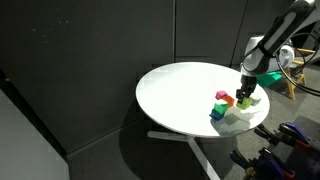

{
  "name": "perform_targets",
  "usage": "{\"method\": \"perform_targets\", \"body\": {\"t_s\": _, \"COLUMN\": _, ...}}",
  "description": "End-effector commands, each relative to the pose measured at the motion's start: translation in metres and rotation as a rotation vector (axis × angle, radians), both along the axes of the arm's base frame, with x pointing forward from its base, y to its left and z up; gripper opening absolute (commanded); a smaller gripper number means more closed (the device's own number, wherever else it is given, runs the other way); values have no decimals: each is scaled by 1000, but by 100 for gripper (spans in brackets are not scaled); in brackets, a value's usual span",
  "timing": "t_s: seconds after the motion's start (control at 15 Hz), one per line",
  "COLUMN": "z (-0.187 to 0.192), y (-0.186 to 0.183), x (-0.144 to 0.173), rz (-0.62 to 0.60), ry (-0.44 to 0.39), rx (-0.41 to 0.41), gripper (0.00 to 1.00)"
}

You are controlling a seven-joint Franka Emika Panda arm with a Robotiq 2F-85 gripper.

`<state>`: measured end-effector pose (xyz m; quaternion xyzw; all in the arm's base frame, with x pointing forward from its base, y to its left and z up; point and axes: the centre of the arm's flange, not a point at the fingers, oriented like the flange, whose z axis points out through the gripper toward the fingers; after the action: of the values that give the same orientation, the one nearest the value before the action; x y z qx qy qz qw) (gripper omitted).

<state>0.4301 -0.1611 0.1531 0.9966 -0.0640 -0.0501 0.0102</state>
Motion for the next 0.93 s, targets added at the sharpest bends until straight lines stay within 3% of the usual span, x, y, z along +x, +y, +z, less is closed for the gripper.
{"method": "perform_targets", "body": {"t_s": 0.0, "z": -6, "y": -6, "x": 15, "rz": -20, "ry": 7, "rx": 4, "gripper": 28}}
{"method": "perform_targets", "body": {"t_s": 0.87, "z": -18, "y": -10, "x": 34, "rz": -15, "ry": 8, "rx": 8, "gripper": 28}}
